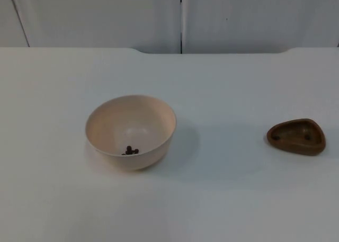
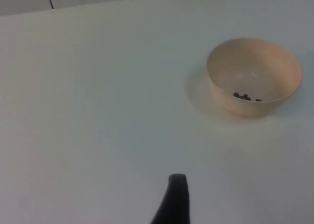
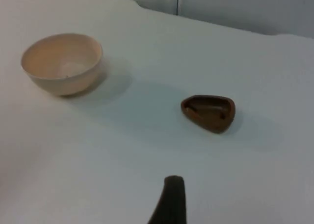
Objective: Pick up the bowl with the left hand and pour the coffee beans from the cup into the bowl with the right hand.
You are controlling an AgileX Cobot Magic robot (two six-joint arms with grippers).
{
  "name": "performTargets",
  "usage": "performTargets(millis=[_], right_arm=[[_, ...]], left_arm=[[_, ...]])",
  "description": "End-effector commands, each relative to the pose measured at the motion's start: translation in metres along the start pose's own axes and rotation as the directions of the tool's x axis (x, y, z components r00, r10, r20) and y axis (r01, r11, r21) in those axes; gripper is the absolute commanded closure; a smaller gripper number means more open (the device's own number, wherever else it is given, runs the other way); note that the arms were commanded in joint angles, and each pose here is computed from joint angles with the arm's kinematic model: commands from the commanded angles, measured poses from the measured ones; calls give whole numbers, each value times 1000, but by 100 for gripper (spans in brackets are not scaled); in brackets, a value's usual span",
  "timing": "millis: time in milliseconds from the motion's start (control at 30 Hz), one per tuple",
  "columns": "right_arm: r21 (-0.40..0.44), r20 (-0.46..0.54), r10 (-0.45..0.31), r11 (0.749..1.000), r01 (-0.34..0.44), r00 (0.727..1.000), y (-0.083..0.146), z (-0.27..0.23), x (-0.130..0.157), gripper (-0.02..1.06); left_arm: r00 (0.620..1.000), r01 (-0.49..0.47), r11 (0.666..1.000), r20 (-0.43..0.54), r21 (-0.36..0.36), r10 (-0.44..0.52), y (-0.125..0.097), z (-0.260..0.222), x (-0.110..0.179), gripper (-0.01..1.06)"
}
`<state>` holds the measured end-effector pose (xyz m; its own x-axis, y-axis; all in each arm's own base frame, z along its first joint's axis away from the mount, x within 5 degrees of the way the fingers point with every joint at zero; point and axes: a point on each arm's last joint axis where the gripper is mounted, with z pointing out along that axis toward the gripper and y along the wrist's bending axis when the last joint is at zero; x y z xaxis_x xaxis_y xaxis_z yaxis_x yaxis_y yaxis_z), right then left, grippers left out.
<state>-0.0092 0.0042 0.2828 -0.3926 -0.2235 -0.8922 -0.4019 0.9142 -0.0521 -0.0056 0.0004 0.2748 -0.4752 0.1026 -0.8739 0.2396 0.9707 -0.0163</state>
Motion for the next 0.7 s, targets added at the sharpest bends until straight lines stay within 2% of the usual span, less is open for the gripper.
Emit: performTargets(millis=[0,433,467,533,567,633,667], right_arm=[[25,-13,-7,1000,7,1000,-2,1,3,35],[28,-14,-3,1000,3,1000,-2,1,3,35],[28,-14,-2,1000,3,1000,-2,1,3,35],[28,-14,-2,1000,3,1000,-2,1,3,29],[28,-14,-2,1000,3,1000,-2,1,3,29],[28,-14,-2,1000,3,1000,-2,1,3,19],[28,-14,-2,1000,3,1000,-2,1,3,12]], left_arm=[[1000,5,1000,17,5,-5,-1,1,0,32],[1000,3,1000,17,3,-3,0,1,0,32],[1000,3,1000,17,3,-3,0,1,0,30],[1000,3,1000,17,3,-3,0,1,0,19],[1000,3,1000,17,3,-3,0,1,0,19],[1000,3,1000,17,3,-3,0,1,0,2],[1000,3,1000,17,3,-3,0,1,0,0]])
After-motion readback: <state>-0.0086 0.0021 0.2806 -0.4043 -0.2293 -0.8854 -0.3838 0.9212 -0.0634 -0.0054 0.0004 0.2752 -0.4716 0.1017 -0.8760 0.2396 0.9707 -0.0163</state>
